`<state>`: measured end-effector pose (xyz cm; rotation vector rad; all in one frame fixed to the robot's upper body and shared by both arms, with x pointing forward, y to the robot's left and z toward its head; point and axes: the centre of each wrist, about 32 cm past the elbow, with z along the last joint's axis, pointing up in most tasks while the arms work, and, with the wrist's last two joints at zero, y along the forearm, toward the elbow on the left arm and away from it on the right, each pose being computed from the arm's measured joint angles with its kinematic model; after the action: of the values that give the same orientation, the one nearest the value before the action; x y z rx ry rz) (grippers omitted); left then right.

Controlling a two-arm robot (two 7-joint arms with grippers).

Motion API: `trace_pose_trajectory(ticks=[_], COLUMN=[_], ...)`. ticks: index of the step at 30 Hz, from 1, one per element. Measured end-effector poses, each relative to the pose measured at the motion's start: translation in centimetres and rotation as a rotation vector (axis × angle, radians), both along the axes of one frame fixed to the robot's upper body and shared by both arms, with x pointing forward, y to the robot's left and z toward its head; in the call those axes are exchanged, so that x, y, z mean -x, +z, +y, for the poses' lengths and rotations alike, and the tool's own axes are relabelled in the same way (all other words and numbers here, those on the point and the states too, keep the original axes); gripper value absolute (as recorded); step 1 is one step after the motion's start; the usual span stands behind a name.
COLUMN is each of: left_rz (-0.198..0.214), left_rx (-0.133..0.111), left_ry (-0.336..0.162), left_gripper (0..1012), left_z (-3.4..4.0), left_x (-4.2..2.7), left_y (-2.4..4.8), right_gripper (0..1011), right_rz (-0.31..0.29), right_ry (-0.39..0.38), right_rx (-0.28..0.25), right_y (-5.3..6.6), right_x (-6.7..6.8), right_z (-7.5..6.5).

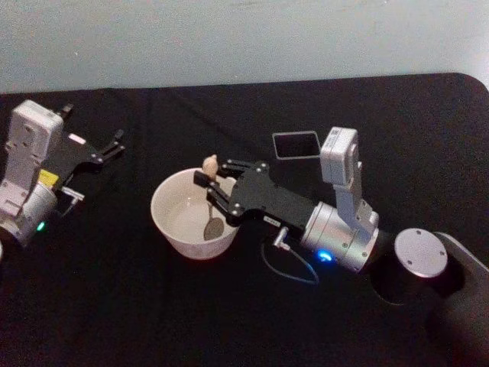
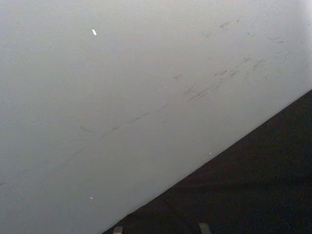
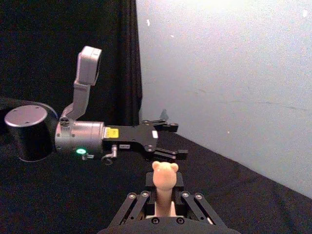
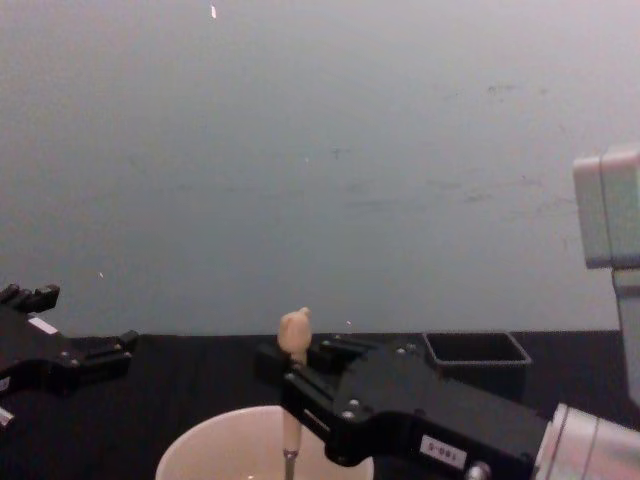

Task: Pick up the stirring spoon with one hand, stir inside the cup, then place it back in its original position.

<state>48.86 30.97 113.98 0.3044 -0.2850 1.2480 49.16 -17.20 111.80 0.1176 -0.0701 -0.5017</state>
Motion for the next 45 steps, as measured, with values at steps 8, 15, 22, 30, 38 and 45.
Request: trace_pose_trajectory(ticks=[8, 15, 22, 30, 38, 45], left_rz=[0.0, 0.0, 0.0, 0.0, 0.0, 0.0], left_rx=[0.0, 0.0, 0.0, 0.0, 0.0, 0.0], left_ry=[0.0, 0.0, 0.0, 0.0, 0.0, 0.0], left_gripper=[1001, 1001, 1001, 1001, 1001, 1001], left_z=[0.0, 0.0, 0.0, 0.0, 0.0, 0.0], left_x=[0.0, 0.0, 0.0, 0.0, 0.0, 0.0], left_y=[0.0, 0.0, 0.0, 0.0, 0.0, 0.0], right_gripper=[214, 214, 215, 214, 214, 215], right_rz=[0.0, -0.007, -0.022, -0.032, -0.033, -0.028], right_ry=[0.03, 0.039, 0.029, -0.009, -0.045, -0.06], right_rx=[-0.004, -0.009, -0.012, -0.018, -0.015, -0.011], right_y=[0.1, 0.2, 0.3, 0.4, 0.3, 0.2], right_x=[0.2, -0.2, -1.1, -2.0, -2.6, -2.5], right_z=[1.0, 1.8, 2.6, 2.9, 2.3, 1.8])
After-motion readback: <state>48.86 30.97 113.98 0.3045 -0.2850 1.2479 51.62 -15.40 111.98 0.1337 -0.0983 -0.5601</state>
